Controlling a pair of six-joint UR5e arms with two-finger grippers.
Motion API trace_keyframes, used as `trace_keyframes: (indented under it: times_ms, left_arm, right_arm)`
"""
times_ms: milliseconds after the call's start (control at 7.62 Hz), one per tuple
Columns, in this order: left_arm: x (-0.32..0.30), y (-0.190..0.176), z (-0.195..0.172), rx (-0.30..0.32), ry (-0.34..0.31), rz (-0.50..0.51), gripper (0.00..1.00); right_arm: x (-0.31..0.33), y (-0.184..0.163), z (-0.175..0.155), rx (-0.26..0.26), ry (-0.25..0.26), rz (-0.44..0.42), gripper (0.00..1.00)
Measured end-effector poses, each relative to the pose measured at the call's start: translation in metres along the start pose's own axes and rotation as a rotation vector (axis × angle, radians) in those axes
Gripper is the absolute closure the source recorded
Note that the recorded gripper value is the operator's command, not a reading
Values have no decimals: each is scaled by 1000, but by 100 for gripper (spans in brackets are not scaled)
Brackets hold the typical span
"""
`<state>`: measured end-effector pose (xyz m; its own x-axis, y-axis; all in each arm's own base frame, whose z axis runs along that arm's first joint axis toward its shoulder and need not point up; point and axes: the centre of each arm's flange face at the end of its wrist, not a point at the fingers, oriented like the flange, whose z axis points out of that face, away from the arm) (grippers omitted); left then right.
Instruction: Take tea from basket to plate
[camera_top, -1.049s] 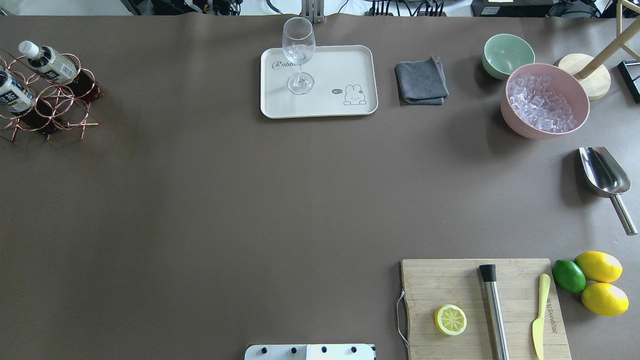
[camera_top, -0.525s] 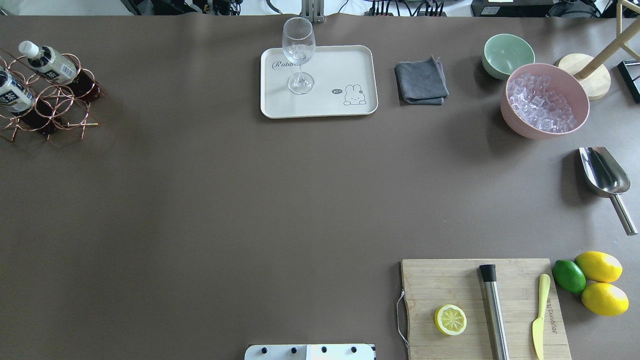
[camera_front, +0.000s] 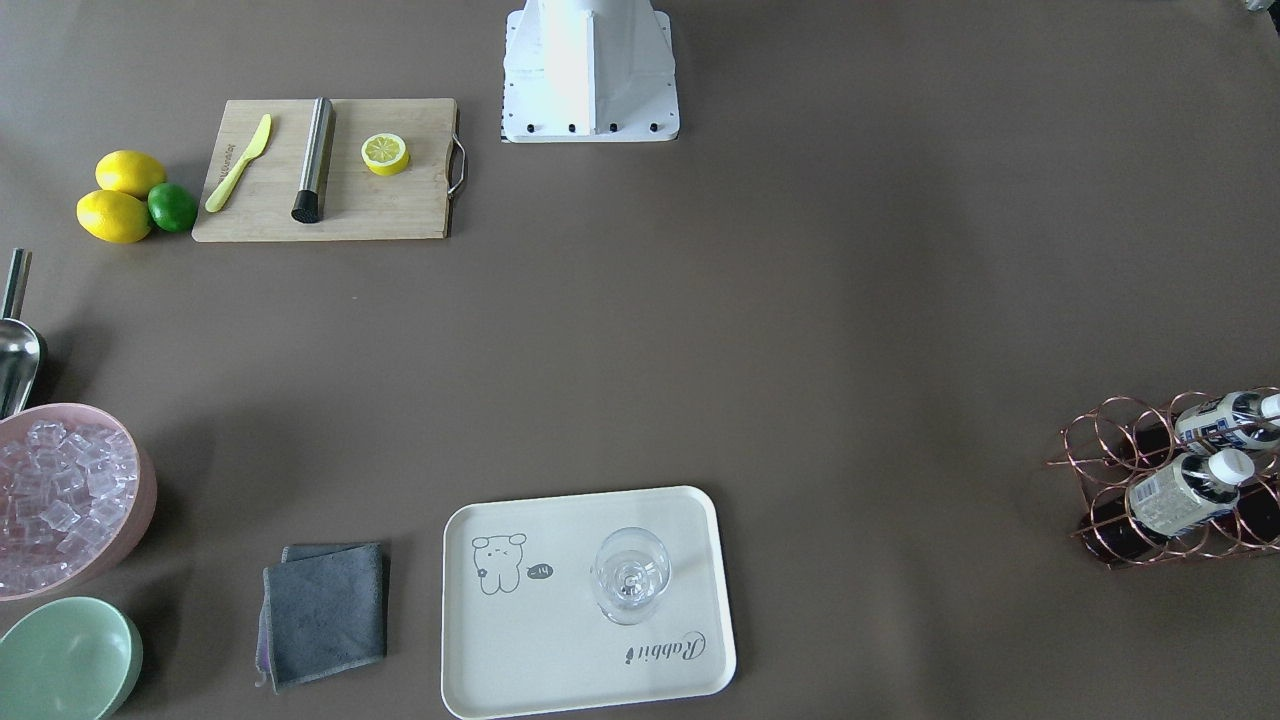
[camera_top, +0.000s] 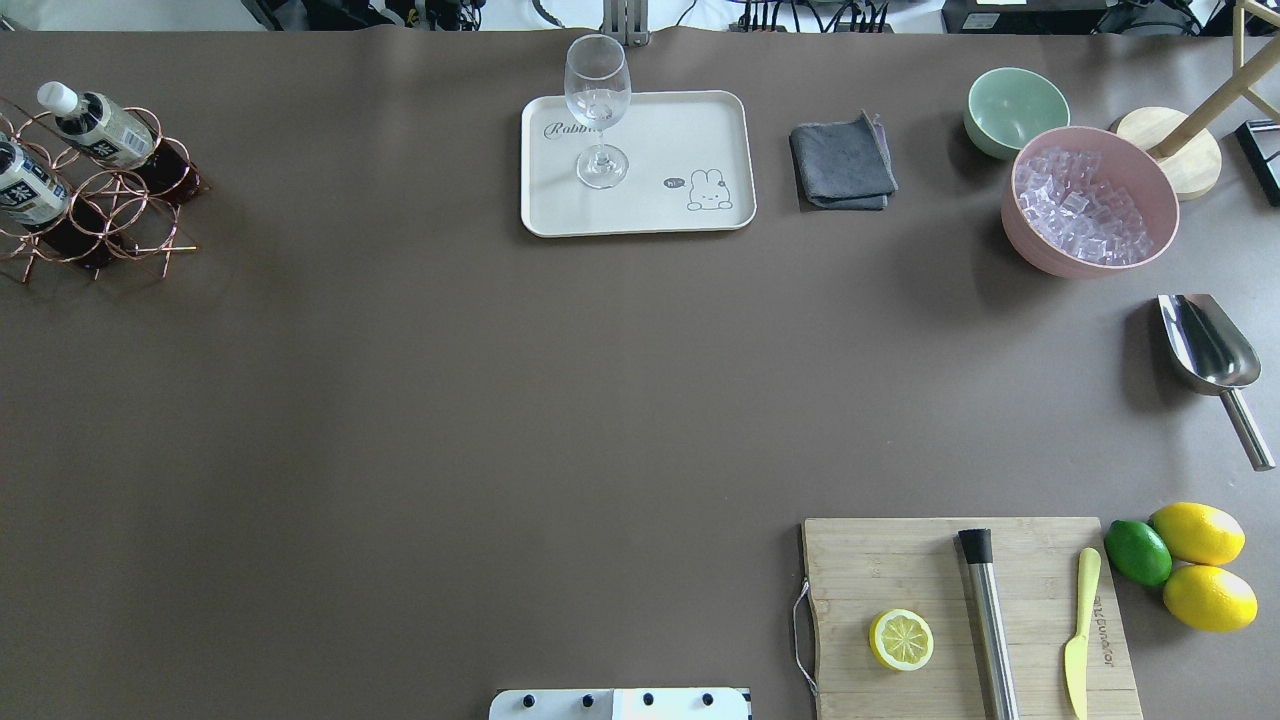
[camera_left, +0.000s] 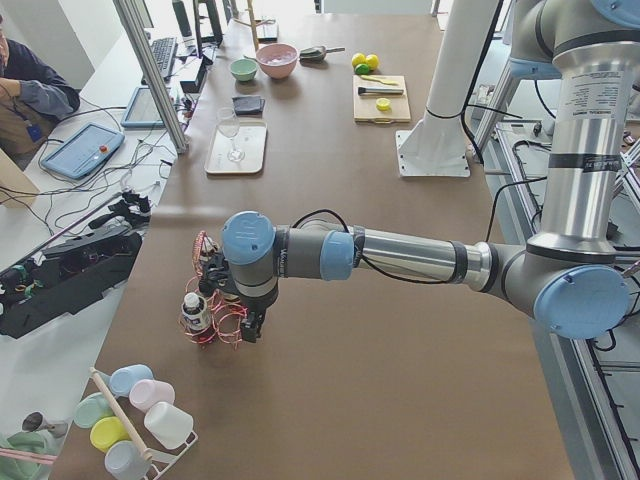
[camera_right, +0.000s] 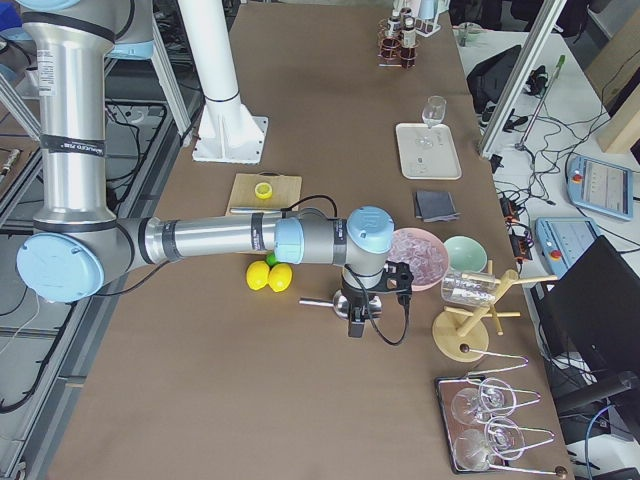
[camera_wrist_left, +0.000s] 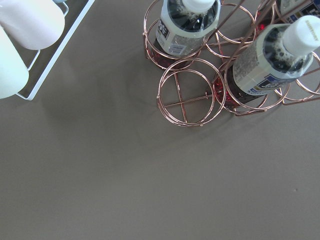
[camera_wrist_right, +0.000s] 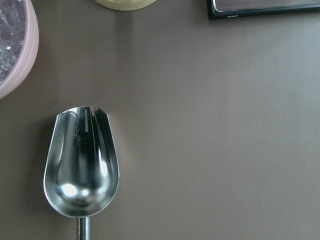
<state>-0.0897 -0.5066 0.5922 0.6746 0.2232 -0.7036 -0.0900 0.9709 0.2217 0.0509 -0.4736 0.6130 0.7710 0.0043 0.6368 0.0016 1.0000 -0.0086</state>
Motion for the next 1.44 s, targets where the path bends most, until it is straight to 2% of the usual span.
trace_keyframes:
  times_ms: [262,918,1180,1443]
  left_arm:
    - [9,-18,-11,19,-9,184,3]
    - [24,-53,-59,92,-68,812,2]
    - [56,-75,-93,145,-110,969,2]
    - [77,-108,-106,162,-121,1046,2]
  right_arm:
    - [0,0,0,0,0,0,0]
    - [0,0,0,1,0,0,0]
    - [0,0,0,1,0,-1,0]
    - [0,0,0,1,0,-1,0]
